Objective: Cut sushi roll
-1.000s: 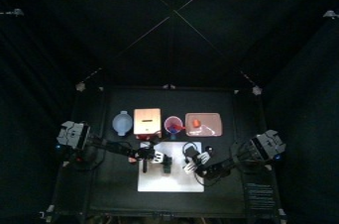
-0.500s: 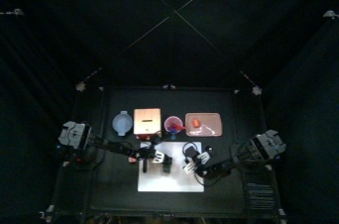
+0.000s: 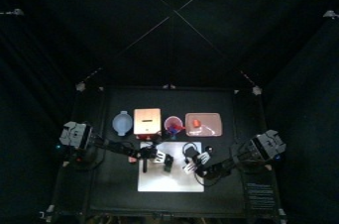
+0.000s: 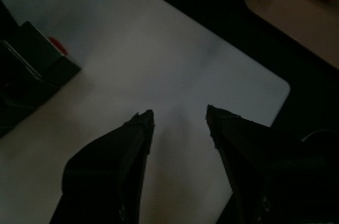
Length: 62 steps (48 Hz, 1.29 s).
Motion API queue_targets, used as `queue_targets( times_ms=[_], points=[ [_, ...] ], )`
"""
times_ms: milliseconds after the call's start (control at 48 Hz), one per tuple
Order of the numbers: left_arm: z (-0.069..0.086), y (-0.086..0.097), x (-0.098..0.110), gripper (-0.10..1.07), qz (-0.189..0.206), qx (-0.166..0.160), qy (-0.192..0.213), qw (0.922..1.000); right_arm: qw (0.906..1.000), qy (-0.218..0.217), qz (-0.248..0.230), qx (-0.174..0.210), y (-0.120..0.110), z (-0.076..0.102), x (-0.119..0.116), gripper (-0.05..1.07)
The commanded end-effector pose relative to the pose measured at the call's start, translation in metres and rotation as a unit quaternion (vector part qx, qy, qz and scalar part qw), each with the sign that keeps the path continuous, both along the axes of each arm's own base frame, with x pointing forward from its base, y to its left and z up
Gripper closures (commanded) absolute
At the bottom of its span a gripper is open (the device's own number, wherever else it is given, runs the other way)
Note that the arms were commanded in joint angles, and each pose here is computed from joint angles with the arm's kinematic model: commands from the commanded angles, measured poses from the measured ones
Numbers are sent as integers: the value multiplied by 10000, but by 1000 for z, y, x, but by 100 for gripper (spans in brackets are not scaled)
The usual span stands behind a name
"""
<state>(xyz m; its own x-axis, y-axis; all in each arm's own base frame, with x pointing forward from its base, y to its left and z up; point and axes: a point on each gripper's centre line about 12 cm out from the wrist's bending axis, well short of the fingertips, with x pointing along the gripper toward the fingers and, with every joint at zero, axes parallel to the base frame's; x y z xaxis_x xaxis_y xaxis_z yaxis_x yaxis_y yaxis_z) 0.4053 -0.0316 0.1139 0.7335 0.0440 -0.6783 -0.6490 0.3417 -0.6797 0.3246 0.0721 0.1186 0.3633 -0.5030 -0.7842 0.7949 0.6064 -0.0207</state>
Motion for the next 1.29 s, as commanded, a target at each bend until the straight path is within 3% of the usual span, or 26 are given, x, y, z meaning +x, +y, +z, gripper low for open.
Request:
queue_targets(
  times_ms=[0, 271, 479, 562, 812, 1083, 1271],
  points=[
    [21, 2, 2, 2, -73, 118, -285, 9995, 9995, -309, 64, 93, 4, 22, 4, 20],
    [46, 6, -10, 2, -640, 957, -674, 9911, 9943, -938, 503, 33, 10, 64, 4, 20],
    [58, 11, -28, 2, -1295, 1959, -961, 9673, 9817, -1712, 820, -137, 2, 114, 0, 20],
    [65, 13, -35, 3, -1443, 2325, -1161, 9548, 9787, -1808, 942, -233, -3, 127, -2, 20],
    [76, 19, -59, 3, -1436, 3106, -1765, 9229, 9824, -1340, 1209, -483, -44, 159, 2, 21],
    [77, 13, -85, 3, -1535, 3591, -2256, 8925, 9823, -578, 1659, -655, -83, 181, 16, 21],
    [71, 14, -91, 3, -1556, 3614, -2224, 8920, 9739, -103, 2098, -855, -99, 186, 35, 21]
  ],
)
